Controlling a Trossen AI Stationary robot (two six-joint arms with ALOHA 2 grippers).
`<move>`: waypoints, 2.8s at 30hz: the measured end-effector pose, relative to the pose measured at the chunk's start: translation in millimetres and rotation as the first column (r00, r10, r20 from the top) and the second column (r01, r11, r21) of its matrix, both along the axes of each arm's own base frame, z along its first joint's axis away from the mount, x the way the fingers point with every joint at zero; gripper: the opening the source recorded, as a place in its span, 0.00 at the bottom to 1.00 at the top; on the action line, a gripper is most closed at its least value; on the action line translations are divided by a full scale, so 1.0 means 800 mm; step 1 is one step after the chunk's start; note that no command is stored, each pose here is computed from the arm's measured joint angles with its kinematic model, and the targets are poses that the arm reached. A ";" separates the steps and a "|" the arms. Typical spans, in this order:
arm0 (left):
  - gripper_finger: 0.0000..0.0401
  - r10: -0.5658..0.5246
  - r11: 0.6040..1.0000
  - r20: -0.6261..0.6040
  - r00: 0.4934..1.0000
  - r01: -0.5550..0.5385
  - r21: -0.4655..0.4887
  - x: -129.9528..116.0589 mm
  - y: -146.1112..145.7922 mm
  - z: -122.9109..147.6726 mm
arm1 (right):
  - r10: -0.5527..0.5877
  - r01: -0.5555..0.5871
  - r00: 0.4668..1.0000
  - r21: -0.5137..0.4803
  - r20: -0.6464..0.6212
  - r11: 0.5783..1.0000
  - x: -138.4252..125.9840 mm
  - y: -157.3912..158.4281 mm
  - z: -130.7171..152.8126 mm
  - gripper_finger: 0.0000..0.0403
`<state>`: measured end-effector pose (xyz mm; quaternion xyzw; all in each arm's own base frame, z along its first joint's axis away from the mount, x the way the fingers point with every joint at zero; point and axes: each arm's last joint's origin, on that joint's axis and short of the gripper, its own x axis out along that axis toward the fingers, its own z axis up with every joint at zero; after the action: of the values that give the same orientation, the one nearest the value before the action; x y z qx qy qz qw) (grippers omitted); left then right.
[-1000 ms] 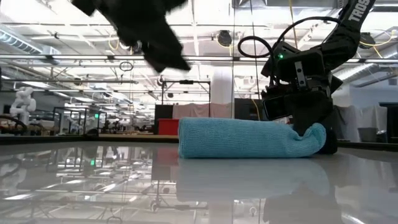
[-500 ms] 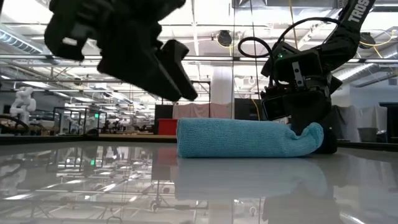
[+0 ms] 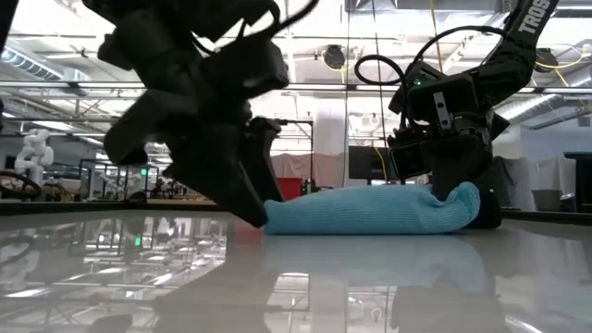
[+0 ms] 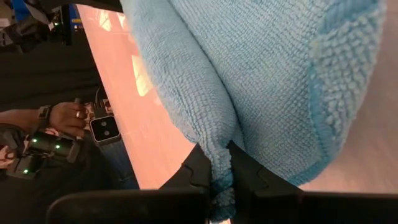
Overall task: Roll towel
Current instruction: Roll the blue microfiber towel
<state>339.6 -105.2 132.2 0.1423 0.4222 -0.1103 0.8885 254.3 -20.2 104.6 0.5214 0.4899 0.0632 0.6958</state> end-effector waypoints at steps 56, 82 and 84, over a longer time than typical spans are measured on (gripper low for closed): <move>0.04 -0.012 0.907 -0.070 0.997 -0.018 -0.421 0.022 0.053 -0.012 | 0.835 -0.245 0.550 -0.953 0.014 0.177 -0.032 0.125 0.060 0.46; 0.04 -0.044 0.813 -0.021 0.999 0.023 -0.582 0.028 0.071 0.008 | 0.599 -0.276 0.799 -0.852 0.054 0.445 -0.003 0.090 0.012 0.37; 0.04 -0.043 0.815 -0.047 0.998 0.008 -0.579 0.025 0.073 0.008 | 0.601 -0.303 0.797 -0.816 0.066 0.493 -0.004 0.087 0.011 0.29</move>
<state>359.9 -46.5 138.3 -0.1320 0.3924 -0.2494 0.8754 251.1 49.6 113.1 0.0023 0.4597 0.1209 0.8798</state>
